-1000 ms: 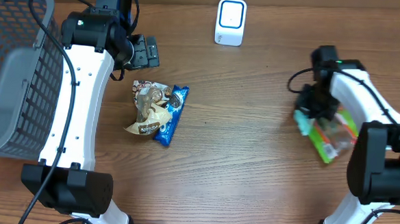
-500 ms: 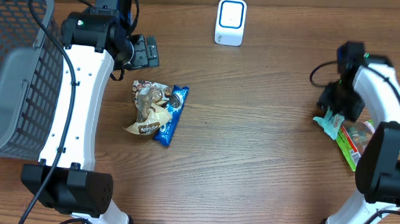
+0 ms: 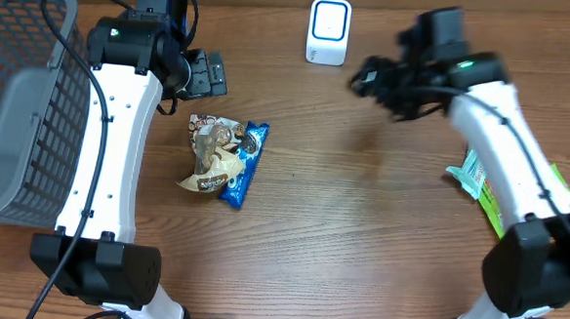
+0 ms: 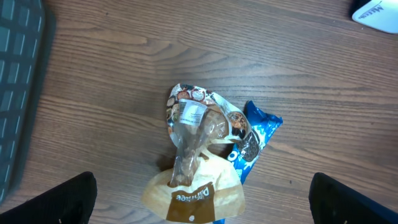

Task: Scan the item barcode
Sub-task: 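Reach the right gripper to the blue Oreo packet and grasp it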

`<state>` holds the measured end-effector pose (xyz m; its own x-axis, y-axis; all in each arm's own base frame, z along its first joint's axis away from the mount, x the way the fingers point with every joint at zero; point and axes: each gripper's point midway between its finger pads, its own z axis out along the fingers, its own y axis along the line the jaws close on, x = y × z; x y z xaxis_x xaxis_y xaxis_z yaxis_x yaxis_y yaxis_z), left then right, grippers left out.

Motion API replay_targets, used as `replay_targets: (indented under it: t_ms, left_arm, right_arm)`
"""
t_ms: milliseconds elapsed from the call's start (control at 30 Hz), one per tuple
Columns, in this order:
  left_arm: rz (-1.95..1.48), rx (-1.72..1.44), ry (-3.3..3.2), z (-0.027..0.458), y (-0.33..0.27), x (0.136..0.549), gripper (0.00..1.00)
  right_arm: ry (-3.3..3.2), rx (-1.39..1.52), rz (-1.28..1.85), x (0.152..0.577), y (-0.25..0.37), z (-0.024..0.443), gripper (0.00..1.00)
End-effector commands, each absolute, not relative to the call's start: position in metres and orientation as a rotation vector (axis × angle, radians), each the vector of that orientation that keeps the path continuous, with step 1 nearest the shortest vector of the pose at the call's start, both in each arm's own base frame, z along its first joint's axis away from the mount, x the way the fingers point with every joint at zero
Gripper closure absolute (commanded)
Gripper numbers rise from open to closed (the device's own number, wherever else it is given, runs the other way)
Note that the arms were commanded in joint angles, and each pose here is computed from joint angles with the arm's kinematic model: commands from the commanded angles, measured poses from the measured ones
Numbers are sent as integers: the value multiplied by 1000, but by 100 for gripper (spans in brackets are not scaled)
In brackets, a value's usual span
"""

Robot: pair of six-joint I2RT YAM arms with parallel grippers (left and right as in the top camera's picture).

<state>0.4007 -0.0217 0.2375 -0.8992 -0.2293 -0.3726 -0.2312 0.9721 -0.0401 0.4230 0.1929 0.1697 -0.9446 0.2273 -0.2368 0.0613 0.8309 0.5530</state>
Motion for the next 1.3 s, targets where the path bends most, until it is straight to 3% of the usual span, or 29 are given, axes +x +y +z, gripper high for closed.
replay_targets:
  t_ms: [0, 233, 600, 967, 1267]
  left_arm:
    - [5, -334, 2709, 247, -21, 402, 0]
    - [5, -334, 2709, 247, -21, 402, 0]
    - [5, -334, 2709, 247, -21, 402, 0]
    - [5, -334, 2709, 247, -21, 402, 0]
    - [5, -334, 2709, 247, -21, 402, 0]
  right_arm:
    - [2798, 324, 848, 402, 230, 133, 20]
    - [2810, 320, 847, 361, 294, 86, 29]
    - [2739, 204, 806, 360, 348, 37, 39]
    - [2755, 79, 973, 345, 384, 21, 44]
    - [2777, 22, 970, 326, 403, 4, 59]
